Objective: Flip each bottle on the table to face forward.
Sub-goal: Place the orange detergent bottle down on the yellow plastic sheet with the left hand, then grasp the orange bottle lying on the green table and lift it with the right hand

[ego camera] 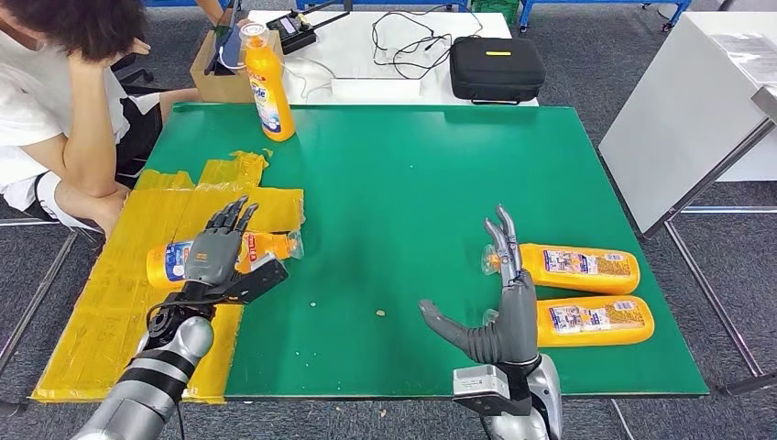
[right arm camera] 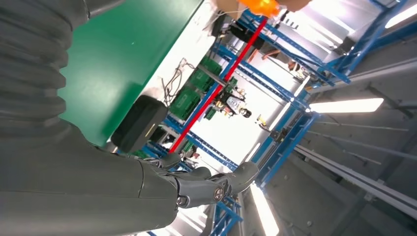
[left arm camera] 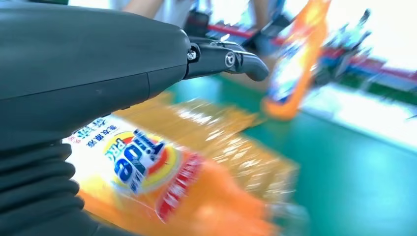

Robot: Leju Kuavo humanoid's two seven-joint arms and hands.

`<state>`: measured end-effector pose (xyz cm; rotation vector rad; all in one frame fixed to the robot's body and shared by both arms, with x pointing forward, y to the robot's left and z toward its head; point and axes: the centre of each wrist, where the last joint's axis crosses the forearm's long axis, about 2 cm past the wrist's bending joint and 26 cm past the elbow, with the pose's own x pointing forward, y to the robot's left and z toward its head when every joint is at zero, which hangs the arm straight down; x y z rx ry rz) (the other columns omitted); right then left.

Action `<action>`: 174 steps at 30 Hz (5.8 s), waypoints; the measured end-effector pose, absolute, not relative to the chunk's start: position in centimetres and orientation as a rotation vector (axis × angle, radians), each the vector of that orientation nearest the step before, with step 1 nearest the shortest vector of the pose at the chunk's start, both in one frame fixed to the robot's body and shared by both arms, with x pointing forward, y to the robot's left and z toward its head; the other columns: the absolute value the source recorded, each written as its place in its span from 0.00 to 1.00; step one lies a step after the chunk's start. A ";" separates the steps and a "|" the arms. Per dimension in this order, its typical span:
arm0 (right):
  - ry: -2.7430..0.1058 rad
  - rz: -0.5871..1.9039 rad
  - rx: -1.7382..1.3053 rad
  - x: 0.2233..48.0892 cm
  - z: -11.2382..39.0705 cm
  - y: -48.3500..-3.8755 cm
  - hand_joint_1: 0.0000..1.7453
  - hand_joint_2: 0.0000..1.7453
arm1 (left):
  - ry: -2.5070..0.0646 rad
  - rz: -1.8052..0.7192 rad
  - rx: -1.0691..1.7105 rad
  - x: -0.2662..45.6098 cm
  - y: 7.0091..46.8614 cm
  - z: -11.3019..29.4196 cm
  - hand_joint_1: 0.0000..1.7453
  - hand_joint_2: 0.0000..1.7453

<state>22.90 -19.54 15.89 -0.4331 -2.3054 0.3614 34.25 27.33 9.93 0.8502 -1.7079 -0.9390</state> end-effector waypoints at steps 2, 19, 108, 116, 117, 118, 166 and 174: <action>-2.294 0.387 -0.459 22.9 15.8 -19.7 0.00 1.00 | -1.777 -0.904 0.837 33.6 26.8 10.5 0.00 0.00; -1.864 0.950 -0.842 24.9 13.7 -25.6 0.00 1.00 | -2.112 -0.615 0.361 26.3 24.3 15.3 0.00 1.00; -0.842 1.408 -1.154 37.2 9.2 -43.6 1.00 1.00 | -1.752 -0.326 -0.322 23.9 20.6 6.6 0.00 1.00; -1.308 1.113 -1.417 36.3 8.9 -36.5 1.00 1.00 | -1.715 -0.316 -0.328 23.0 20.5 6.3 0.00 1.00; -1.348 1.071 -1.422 36.1 9.1 -35.7 1.00 1.00 | -1.714 -0.315 -0.329 22.9 20.5 6.3 0.00 1.00; -1.387 1.034 -1.420 36.0 9.3 -35.0 1.00 1.00 | -1.711 -0.312 -0.331 22.8 20.4 6.3 0.00 1.00; -1.808 0.418 0.459 25.9 11.1 -12.3 1.00 1.00 | -1.868 -0.339 -0.606 24.0 18.8 12.4 0.00 1.00; -1.752 0.554 0.494 25.4 10.4 -10.0 1.00 1.00 | -1.879 -0.356 -0.608 24.3 18.5 12.7 0.00 1.00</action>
